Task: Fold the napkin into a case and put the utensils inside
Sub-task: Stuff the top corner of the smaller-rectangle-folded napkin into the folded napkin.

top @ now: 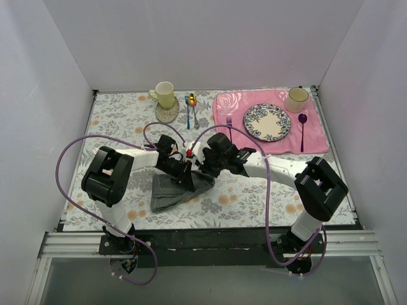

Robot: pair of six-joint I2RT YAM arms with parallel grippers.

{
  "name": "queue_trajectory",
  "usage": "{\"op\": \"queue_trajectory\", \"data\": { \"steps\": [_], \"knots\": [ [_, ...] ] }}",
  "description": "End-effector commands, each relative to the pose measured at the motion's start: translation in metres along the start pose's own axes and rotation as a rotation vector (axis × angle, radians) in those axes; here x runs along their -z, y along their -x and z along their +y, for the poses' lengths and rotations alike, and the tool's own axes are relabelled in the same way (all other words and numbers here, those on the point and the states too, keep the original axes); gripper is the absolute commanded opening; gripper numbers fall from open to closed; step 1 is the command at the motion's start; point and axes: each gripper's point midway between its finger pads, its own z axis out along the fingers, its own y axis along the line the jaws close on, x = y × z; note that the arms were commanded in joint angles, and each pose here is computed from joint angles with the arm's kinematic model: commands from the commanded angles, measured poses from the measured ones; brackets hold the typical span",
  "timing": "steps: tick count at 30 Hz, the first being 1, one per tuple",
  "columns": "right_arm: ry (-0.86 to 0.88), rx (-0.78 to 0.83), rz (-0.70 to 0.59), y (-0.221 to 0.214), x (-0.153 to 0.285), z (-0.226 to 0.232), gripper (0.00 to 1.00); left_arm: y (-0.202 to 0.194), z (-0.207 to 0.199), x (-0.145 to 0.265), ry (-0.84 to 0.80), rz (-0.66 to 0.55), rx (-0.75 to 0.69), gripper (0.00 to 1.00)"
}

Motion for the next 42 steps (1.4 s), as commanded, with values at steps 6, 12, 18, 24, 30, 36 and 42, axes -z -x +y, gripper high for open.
{"op": "queue_trajectory", "data": {
  "steps": [6, 12, 18, 24, 30, 36, 42],
  "knots": [
    [0.013, 0.050, -0.016, 0.012, -0.004, 0.002, 0.34, 0.010, -0.008, 0.007, -0.018, -0.028, -0.017, 0.00],
    [-0.041, 0.117, 0.035, -0.007, -0.014, 0.000, 0.46, 0.009, -0.007, 0.007, -0.015, -0.027, -0.021, 0.00],
    [-0.062, 0.135, 0.070, -0.015, -0.019, -0.005, 0.21, 0.014, -0.015, 0.011, -0.030, -0.038, -0.039, 0.00],
    [-0.077, 0.128, 0.062, -0.012, -0.022, -0.008, 0.01, 0.020, -0.028, 0.018, -0.046, -0.058, -0.049, 0.00],
    [-0.099, 0.130, 0.008, -0.001, -0.013, -0.009, 0.01, 0.024, -0.034, 0.023, -0.049, -0.067, -0.065, 0.00],
    [-0.086, 0.133, -0.002, -0.001, -0.010, -0.005, 0.01, 0.033, -0.036, 0.027, -0.035, -0.074, -0.117, 0.00],
    [-0.096, 0.140, -0.032, 0.006, -0.009, -0.007, 0.01, 0.033, -0.023, 0.023, -0.007, -0.048, -0.135, 0.00]
  ]
}}
